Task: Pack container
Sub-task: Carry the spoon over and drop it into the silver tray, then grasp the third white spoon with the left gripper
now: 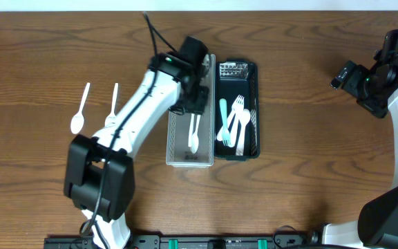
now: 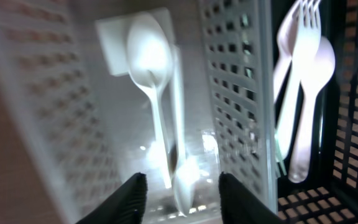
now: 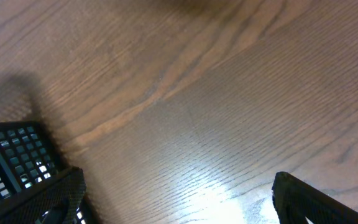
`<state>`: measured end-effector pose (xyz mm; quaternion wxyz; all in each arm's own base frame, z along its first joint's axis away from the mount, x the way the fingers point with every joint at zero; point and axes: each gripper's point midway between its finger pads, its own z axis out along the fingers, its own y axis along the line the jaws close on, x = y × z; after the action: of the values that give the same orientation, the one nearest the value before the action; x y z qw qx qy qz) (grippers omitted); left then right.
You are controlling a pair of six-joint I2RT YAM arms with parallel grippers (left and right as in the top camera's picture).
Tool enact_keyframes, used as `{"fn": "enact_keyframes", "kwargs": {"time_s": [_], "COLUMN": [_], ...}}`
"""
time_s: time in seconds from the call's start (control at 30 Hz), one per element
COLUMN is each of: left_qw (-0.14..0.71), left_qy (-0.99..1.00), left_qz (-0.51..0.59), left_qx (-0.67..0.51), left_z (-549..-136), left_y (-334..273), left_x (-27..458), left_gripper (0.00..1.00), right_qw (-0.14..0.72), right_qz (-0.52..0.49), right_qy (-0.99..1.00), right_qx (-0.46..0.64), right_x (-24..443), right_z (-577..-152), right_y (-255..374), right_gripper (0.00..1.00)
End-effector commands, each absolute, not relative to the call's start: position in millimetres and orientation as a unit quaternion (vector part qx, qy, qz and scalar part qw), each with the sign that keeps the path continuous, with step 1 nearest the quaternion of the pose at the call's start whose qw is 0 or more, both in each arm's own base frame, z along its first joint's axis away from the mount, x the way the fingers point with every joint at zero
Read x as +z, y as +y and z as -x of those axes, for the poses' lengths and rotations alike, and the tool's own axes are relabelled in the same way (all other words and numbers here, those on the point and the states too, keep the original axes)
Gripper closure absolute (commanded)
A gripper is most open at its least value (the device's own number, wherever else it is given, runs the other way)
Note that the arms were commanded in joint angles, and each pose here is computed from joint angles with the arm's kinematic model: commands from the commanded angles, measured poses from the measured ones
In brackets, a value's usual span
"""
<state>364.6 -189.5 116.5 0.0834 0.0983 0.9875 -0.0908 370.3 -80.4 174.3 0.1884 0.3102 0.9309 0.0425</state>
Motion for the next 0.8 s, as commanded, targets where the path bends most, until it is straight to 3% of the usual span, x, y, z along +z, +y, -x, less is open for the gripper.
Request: {"fn": "enact_keyframes", "kwargs": {"time_s": [0.0, 0.07, 0.23, 0.47, 0.77], "left_qw": [0.184, 0.224, 0.223, 0.123, 0.016], "left_qy": [0.978, 0.974, 0.974, 0.99, 0.997], "left_qz": [-0.069, -0.032, -0.019, 0.021, -0.012], "left_qx": [-0.068, -0.025, 0.045, 0.069, 0.073], "left_z": [-396, -406, -416, -412, -405], "left_y": [-151, -112, -41, 20, 39], "left_x": [184, 205, 202, 130, 50], "left_gripper": [0.48, 0.4, 0.39, 0.39, 0.4], "right_qw": [0.184, 0.184, 0.184, 0.184, 0.181], "right_qz": [-0.31, -0.31, -0.31, -0.31, -0.31], "right_qy": [0.932, 0.932, 0.932, 0.932, 0.933], "right_qx": [0.04, 0.04, 0.04, 0.04, 0.04], "right_x": [171, 171, 171, 171, 170], "right_z": [-369, -369, -369, -369, -368], "right_y": [-82, -82, -82, -82, -82], "right_gripper": [0.01, 0.01, 0.01, 0.01, 0.01]}}
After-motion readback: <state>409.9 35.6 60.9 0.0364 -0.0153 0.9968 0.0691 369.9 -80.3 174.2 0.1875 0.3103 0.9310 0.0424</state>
